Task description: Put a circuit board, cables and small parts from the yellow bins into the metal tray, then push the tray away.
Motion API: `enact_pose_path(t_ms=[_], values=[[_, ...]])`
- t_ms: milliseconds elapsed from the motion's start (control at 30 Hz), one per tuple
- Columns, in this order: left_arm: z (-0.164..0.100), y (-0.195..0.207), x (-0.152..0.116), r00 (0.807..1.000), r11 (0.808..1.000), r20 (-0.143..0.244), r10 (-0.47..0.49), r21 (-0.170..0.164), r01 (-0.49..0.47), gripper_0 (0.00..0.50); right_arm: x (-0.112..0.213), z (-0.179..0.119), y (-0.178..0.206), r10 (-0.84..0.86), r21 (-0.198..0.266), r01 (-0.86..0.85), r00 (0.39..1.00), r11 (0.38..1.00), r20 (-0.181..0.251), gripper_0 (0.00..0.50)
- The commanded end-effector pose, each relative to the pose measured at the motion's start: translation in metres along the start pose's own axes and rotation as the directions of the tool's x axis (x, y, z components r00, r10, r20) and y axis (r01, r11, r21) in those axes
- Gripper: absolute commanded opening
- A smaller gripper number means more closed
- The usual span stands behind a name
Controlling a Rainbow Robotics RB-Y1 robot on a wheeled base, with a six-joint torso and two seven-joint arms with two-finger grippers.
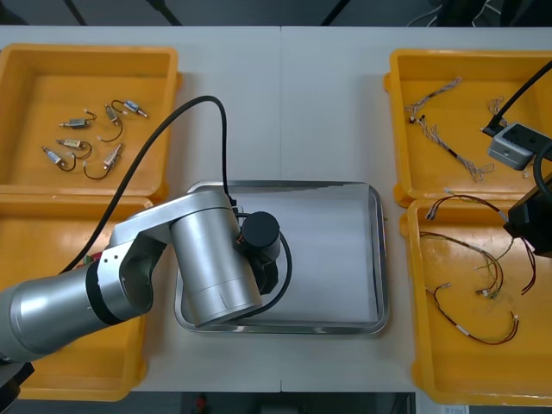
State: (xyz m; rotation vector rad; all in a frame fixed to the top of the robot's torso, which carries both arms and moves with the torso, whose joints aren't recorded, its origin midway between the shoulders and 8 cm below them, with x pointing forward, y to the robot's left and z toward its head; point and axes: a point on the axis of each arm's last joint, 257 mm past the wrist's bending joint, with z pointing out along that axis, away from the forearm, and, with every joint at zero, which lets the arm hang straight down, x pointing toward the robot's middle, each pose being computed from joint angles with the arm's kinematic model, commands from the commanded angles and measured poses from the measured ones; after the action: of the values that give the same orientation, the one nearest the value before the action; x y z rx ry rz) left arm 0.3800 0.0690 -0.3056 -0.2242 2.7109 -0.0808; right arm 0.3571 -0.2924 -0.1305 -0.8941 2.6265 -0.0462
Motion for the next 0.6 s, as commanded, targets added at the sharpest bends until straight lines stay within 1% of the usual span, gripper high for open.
enact_pose_path(t_ms=[33, 67, 100, 133, 200, 267, 300, 333, 500, 567, 600], values=[[0.001, -0.003, 0.002, 0.998, 0.998, 0.019, -0.057, 0.013, 0.057, 0.163, -0.003, -0.013, -0.009, -0.025, 0.055, 0.025, 1.0, 0.998, 0.004, 0.0], [0.001, -0.003, 0.001, 0.998, 0.998, 0.025, -0.056, 0.012, 0.056, 0.18, -0.003, -0.013, -0.009, -0.025, 0.055, 0.025, 1.0, 0.998, 0.004, 0.0], [0.001, -0.003, -0.001, 0.998, 0.998, 0.033, -0.055, 0.012, 0.055, 0.223, -0.003, -0.013, -0.009, -0.025, 0.055, 0.025, 1.0, 0.998, 0.004, 0.0], [0.001, -0.003, -0.003, 0.998, 0.998, 0.039, -0.056, 0.012, 0.055, 0.251, -0.003, -0.013, -0.009, -0.025, 0.055, 0.025, 1.0, 0.998, 0.004, 0.0], [0.001, -0.004, -0.005, 0.997, 0.998, 0.047, -0.054, 0.014, 0.054, 0.285, -0.003, -0.013, -0.009, -0.025, 0.055, 0.025, 1.0, 0.998, 0.004, 0.0], [0.0, -0.003, -0.008, 0.997, 0.999, 0.06, -0.053, 0.012, 0.053, 0.343, -0.003, -0.013, -0.009, -0.025, 0.055, 0.025, 1.0, 0.998, 0.004, 0.0], [0.0, -0.003, -0.01, 0.996, 0.999, 0.067, -0.053, 0.013, 0.053, 0.363, -0.003, -0.013, -0.009, -0.025, 0.055, 0.025, 1.0, 0.998, 0.004, 0.0], [-0.001, -0.003, -0.01, 0.996, 0.999, 0.07, -0.053, 0.014, 0.052, 0.371, -0.003, -0.013, -0.009, -0.025, 0.055, 0.025, 1.0, 0.998, 0.004, 0.0], [-0.011, -0.005, -0.015, 0.995, 0.998, 0.086, -0.049, 0.032, 0.046, 0.477, -0.003, -0.013, -0.009, -0.025, 0.055, 0.025, 1.0, 0.998, 0.004, 0.0], [-0.017, -0.006, -0.015, 0.995, 0.998, 0.09, -0.047, 0.041, 0.043, 0.5, -0.003, -0.013, -0.009, -0.025, 0.055, 0.025, 1.0, 0.998, 0.004, 0.0], [-0.022, -0.006, -0.015, 0.995, 0.998, 0.088, -0.045, 0.048, 0.041, 0.5, -0.003, -0.013, -0.009, -0.025, 0.055, 0.025, 1.0, 0.998, 0.004, 0.0]])
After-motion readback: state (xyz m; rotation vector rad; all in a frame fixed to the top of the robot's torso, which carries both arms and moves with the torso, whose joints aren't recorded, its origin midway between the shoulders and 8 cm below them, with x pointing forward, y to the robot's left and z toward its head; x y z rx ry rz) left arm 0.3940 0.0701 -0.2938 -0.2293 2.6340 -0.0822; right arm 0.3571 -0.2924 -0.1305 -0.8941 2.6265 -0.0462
